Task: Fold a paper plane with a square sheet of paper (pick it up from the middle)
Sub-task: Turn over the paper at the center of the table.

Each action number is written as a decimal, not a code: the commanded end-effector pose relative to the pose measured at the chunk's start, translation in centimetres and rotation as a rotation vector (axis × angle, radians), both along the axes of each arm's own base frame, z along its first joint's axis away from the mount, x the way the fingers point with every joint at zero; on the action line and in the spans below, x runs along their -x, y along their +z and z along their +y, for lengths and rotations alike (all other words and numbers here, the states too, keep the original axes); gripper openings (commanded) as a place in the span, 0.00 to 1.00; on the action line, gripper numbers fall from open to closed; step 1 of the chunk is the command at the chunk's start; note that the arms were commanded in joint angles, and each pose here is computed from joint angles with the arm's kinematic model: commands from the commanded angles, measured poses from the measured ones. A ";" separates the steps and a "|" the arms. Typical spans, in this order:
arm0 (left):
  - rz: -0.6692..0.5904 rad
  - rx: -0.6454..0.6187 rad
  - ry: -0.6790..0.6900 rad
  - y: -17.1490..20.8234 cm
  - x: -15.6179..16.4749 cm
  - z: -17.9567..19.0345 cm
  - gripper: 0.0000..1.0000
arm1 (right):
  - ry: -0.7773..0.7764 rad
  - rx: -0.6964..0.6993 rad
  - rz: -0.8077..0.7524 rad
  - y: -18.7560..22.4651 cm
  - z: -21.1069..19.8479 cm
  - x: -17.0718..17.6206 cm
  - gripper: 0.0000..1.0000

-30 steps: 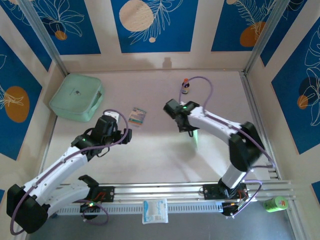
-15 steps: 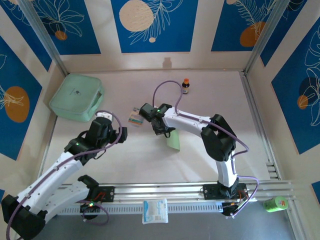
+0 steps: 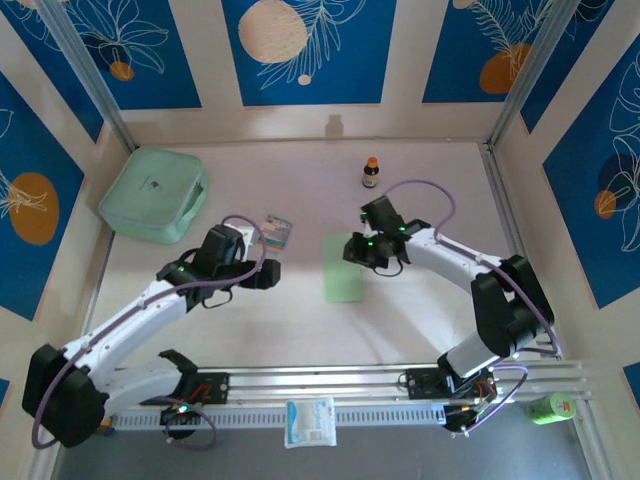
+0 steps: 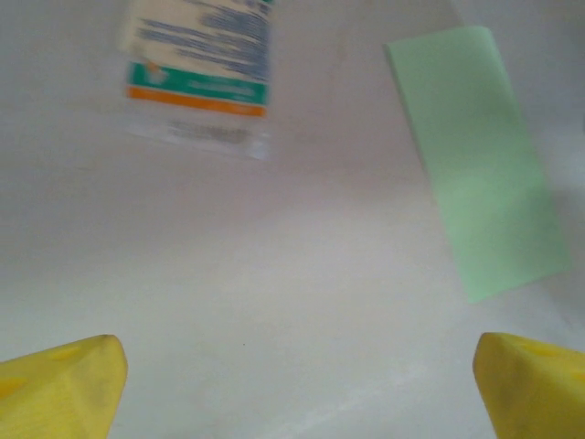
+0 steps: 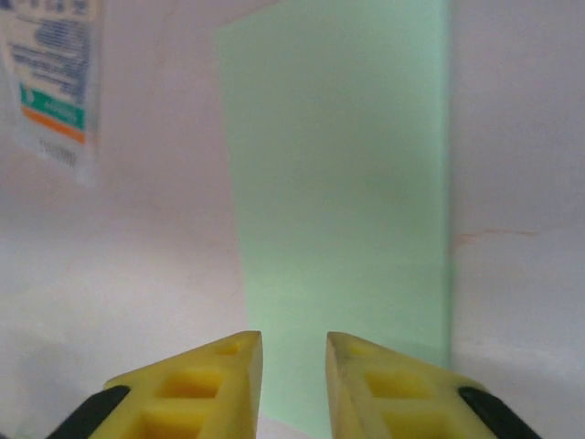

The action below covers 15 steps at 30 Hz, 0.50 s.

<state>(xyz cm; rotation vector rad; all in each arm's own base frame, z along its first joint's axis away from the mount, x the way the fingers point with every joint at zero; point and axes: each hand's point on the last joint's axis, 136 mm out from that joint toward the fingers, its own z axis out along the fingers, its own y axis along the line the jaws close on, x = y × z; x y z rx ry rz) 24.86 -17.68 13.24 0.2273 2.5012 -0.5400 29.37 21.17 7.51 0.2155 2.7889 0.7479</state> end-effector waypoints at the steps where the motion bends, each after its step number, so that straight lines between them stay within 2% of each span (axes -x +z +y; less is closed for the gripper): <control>1: 0.054 0.191 -0.087 1.2 -0.3 -4.0 0.90 | 0.032 -0.253 0.046 0.5 1.4 0.6 0.18; 3: 0.102 0.241 -0.081 0.5 -0.6 -5.1 0.86 | 0.026 -0.312 0.063 -0.1 1.2 0.5 0.15; 7: 0.189 0.329 -0.088 -0.7 -1.1 -7.4 0.78 | 0.003 -0.313 0.115 -1.9 0.5 0.2 0.11; 11: 0.254 0.345 -0.106 -1.8 -1.3 -9.2 0.73 | -0.003 -0.301 0.175 -3.7 0.3 0.3 0.09; 15: 0.309 0.342 -0.092 -3.1 -1.9 -10.0 0.73 | -0.027 -0.278 0.237 -5.6 -0.2 1.1 0.08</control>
